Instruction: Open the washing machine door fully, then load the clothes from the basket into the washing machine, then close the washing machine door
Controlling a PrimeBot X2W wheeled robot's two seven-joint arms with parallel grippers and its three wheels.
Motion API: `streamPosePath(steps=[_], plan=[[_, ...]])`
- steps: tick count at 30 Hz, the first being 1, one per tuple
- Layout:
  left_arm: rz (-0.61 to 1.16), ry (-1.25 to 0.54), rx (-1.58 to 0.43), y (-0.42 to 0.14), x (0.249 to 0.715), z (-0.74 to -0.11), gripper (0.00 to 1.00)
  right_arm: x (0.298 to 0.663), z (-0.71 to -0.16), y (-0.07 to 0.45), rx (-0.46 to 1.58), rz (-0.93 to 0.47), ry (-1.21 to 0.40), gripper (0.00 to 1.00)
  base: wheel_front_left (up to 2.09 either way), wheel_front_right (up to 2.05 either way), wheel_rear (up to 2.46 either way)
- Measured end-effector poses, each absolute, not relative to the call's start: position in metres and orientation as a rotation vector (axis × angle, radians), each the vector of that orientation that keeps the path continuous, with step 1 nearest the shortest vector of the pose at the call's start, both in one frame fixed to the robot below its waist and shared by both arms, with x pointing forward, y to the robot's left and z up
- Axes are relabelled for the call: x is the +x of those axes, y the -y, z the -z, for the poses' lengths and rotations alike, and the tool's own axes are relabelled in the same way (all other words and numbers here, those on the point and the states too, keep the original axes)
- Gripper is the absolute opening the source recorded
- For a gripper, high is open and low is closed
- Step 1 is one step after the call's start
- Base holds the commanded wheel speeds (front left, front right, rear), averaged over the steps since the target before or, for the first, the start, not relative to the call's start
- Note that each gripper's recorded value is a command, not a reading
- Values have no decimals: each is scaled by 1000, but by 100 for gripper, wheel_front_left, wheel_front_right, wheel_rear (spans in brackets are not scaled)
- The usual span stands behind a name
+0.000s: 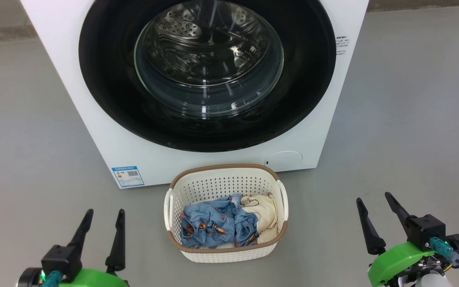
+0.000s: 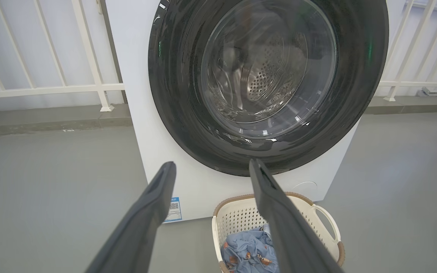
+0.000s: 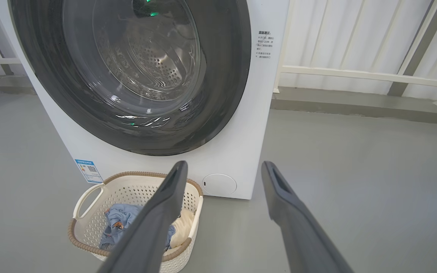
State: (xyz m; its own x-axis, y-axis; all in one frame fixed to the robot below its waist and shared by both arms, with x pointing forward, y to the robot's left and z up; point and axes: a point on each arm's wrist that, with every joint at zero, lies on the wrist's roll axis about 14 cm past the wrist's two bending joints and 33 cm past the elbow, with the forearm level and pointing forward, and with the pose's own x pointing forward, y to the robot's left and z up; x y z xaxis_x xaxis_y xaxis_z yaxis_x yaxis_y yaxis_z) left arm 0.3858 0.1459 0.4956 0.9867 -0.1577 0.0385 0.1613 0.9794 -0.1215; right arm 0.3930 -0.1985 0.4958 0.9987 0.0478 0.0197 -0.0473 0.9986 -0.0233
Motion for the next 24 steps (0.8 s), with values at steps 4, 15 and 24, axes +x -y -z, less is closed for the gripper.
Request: streamPosePath(steps=[4, 15, 24], plan=[[156, 27, -127, -147, 386, -495, 100, 393, -495, 199, -17, -45, 19, 100, 0, 0, 0], [147, 17, -132, -148, 386, -492, 100, 393, -494, 200, -5, -42, 17, 100, 0, 0, 0], [144, 16, -120, -150, 386, -491, 100, 393, -494, 200, -5, -42, 14, 100, 26, 26, -52]])
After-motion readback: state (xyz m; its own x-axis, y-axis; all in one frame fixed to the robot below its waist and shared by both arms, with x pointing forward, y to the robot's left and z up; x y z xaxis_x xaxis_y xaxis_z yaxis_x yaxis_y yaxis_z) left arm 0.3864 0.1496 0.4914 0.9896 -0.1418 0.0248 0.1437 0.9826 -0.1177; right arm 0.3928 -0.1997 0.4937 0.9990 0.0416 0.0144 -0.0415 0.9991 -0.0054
